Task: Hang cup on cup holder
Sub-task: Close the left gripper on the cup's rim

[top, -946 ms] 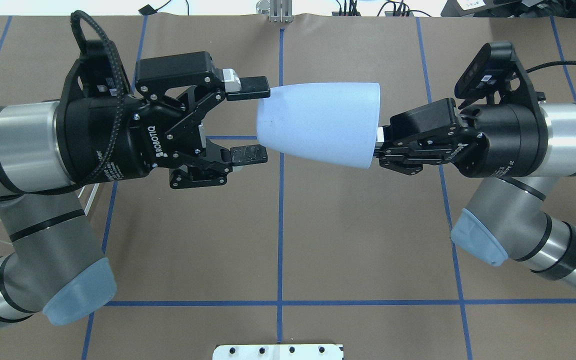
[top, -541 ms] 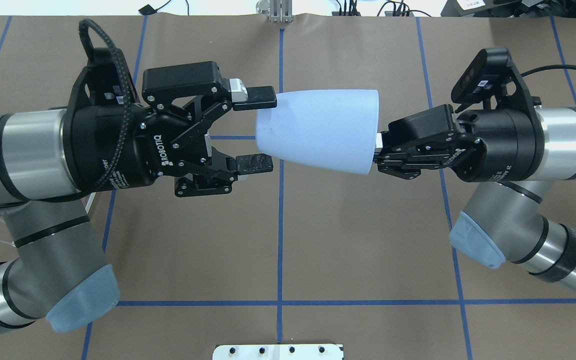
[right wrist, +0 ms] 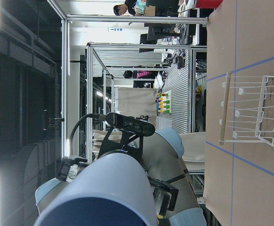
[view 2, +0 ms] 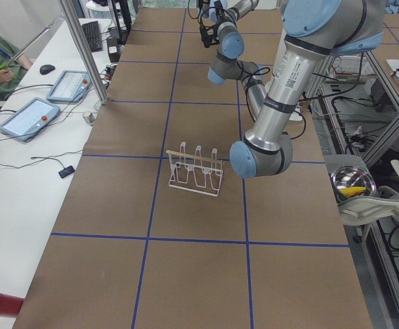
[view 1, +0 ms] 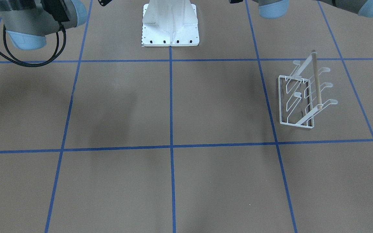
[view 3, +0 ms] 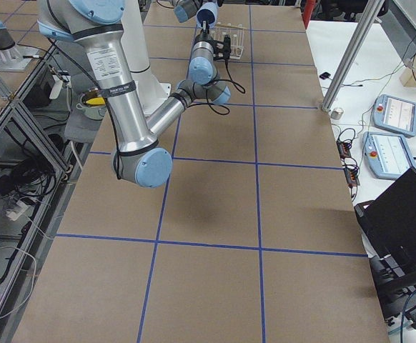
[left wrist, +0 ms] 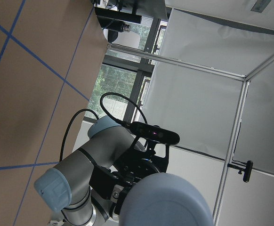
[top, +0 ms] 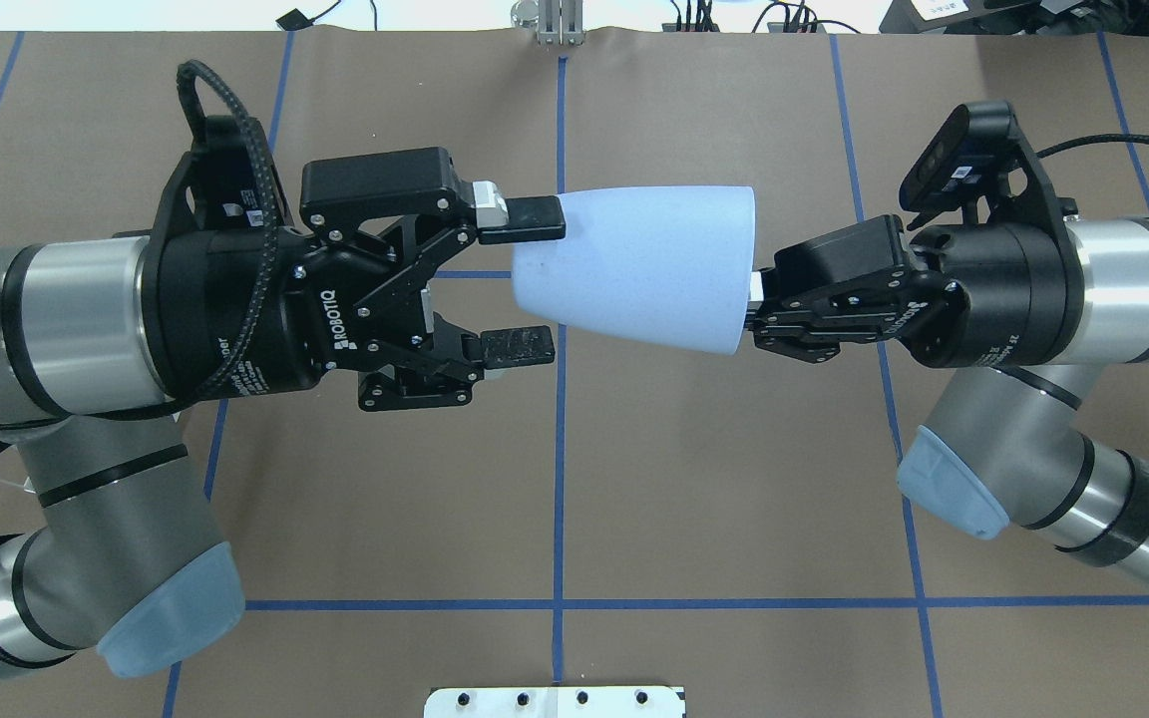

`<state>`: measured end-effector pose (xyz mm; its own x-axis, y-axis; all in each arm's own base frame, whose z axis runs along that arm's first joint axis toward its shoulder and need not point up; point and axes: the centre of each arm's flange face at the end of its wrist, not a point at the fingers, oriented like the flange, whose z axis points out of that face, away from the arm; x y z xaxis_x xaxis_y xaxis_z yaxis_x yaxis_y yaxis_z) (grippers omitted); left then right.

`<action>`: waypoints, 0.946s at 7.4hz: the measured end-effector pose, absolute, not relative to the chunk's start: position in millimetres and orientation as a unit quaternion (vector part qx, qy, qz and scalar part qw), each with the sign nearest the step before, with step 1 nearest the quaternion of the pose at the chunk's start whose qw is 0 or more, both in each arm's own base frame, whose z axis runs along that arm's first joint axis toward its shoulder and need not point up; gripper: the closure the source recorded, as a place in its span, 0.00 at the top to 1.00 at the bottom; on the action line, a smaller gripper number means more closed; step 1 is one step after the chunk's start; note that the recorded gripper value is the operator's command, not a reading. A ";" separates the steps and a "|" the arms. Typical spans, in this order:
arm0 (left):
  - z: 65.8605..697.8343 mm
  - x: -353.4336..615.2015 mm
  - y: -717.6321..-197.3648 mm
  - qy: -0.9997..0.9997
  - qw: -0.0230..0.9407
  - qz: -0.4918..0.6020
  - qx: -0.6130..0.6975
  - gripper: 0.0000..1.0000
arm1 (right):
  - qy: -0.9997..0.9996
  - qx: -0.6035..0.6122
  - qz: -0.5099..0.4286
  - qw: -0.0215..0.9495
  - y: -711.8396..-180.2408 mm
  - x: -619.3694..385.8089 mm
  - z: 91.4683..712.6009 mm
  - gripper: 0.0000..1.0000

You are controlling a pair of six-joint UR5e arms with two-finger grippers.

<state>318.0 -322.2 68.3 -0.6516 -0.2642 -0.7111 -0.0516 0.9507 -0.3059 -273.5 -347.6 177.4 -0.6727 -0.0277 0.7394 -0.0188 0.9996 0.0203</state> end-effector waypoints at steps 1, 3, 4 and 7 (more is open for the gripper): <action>66.0 317.9 -321.9 0.900 0.406 -0.129 -0.088 0.95 | -0.914 0.012 -0.006 0.405 -347.0 -274.2 178.1 0.00; 64.3 318.0 -321.7 0.901 0.405 -0.129 -0.088 0.95 | -0.914 0.009 -0.007 0.405 -345.1 -276.0 179.4 0.00; 64.2 318.2 -321.8 0.901 0.406 -0.129 -0.088 0.95 | -0.914 0.008 -0.008 0.405 -343.9 -276.6 179.4 0.00; 63.7 318.3 -321.1 0.900 0.405 -0.131 -0.094 0.00 | -0.918 0.006 -0.016 0.396 -339.8 -278.4 182.3 0.99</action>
